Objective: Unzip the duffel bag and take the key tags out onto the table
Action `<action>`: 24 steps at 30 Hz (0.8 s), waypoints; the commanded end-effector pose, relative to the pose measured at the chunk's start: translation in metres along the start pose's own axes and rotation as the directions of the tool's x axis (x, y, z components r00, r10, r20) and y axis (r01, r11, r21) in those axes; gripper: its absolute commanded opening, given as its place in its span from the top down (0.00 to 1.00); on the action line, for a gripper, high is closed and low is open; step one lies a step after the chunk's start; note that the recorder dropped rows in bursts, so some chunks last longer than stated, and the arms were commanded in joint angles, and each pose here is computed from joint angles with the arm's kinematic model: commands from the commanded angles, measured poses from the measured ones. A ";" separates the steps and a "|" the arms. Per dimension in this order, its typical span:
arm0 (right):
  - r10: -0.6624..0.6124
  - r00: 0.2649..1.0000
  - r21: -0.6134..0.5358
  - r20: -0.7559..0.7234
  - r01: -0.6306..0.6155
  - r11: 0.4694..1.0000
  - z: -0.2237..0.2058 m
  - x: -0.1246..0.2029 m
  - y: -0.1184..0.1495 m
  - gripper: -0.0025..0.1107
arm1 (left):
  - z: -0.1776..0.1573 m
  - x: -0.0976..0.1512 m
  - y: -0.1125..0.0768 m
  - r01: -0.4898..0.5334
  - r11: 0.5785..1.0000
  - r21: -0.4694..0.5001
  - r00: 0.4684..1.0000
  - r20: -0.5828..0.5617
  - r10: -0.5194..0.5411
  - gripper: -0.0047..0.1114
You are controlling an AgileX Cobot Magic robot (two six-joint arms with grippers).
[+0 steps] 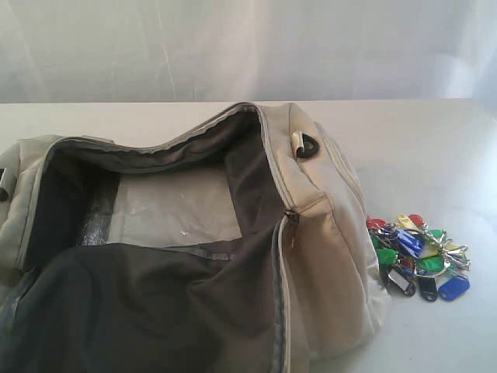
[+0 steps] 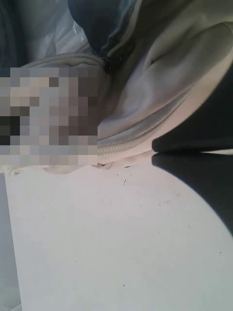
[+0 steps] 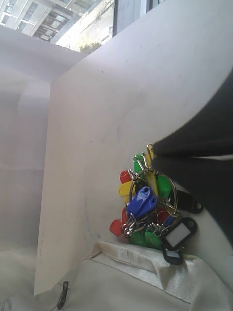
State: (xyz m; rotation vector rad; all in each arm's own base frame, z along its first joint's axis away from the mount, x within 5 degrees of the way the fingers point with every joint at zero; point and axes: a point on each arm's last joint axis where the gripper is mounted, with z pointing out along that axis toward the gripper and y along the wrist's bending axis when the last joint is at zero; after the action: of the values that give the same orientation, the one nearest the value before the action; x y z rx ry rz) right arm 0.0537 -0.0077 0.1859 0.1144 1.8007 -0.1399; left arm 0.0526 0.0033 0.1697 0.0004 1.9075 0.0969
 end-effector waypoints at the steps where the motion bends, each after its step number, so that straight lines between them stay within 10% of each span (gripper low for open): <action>1: 0.004 1.000 0.006 0.008 -0.004 1.000 0.000 0.001 0.000 0.98 | 0.000 0.001 0.000 0.003 1.000 0.007 1.000 0.004 -0.003 0.96; 24: -0.002 1.000 0.006 0.008 0.002 1.000 0.000 0.001 0.000 0.98 | 0.000 0.001 0.000 0.003 1.000 0.007 1.000 0.004 -0.003 0.96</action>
State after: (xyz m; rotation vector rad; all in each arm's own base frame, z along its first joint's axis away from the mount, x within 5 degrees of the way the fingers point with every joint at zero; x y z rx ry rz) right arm 0.0537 -0.0077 0.1859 0.1144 1.8007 -0.1399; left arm 0.0526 0.0033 0.1697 0.0004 1.9075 0.0969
